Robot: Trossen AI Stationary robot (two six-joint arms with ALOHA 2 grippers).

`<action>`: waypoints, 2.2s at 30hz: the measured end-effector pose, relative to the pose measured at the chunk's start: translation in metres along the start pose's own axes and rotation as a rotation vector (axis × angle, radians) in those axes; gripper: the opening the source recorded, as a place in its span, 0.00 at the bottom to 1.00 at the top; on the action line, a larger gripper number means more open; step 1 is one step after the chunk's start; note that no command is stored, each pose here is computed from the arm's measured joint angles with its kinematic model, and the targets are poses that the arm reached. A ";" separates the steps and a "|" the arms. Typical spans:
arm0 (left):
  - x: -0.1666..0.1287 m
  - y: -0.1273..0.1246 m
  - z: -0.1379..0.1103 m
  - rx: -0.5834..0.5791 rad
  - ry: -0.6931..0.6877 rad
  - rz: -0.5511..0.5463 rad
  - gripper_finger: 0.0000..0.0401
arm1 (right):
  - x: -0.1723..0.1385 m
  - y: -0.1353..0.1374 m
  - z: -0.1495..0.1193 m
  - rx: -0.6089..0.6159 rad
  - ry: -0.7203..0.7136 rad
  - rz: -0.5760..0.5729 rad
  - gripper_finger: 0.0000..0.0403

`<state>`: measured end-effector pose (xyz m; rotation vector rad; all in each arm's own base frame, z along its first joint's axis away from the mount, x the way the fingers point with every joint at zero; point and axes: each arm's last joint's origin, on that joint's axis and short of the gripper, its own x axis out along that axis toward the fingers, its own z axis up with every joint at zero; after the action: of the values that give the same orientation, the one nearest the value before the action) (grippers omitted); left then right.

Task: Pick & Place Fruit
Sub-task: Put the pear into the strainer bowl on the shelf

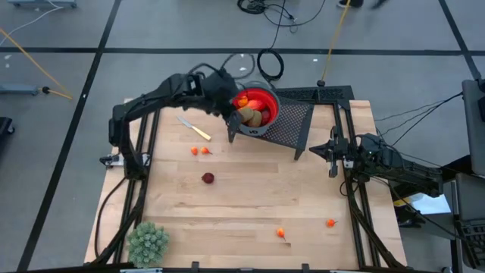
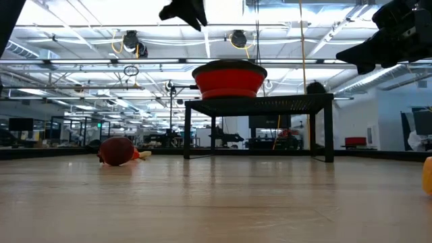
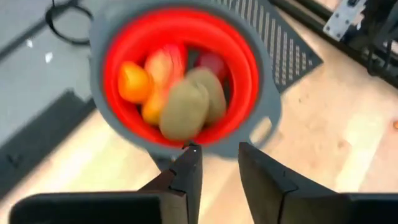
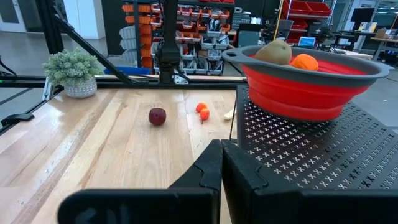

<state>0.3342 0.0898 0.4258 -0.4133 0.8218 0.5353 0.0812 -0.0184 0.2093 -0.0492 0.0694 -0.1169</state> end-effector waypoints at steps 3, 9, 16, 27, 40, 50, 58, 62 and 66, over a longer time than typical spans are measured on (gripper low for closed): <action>-0.003 -0.012 -0.011 -0.059 0.043 0.020 0.22 | 0.000 0.000 0.000 0.000 0.000 0.000 0.00; -0.010 -0.035 -0.034 -0.178 0.109 0.090 0.16 | 0.000 0.000 0.000 0.000 0.000 0.000 0.00; -0.020 -0.062 -0.057 -0.261 0.133 0.121 0.02 | 0.000 0.000 0.000 0.000 0.000 0.000 0.00; -0.007 -0.092 -0.103 -0.359 0.238 0.199 0.01 | 0.000 0.000 0.000 0.000 0.001 0.001 0.00; 0.047 -0.083 -0.158 -0.357 0.474 0.400 0.00 | 0.000 0.000 0.000 -0.002 0.001 0.001 0.00; 0.067 -0.054 -0.179 -0.421 0.430 0.298 0.00 | 0.000 0.000 0.000 -0.001 0.001 0.000 0.00; 0.056 -0.008 -0.215 -0.575 0.405 0.316 0.00 | 0.000 0.000 0.000 -0.001 0.001 0.000 0.00; 0.051 0.010 -0.222 -0.617 0.389 0.340 0.00 | 0.000 0.000 0.000 -0.001 0.001 0.000 0.00; 0.052 0.027 -0.219 -0.648 0.332 0.388 0.01 | 0.000 0.000 0.000 -0.001 0.000 0.000 0.00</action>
<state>0.2211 0.0077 0.2467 -0.9652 1.0470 1.1238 0.0812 -0.0184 0.2092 -0.0503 0.0697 -0.1168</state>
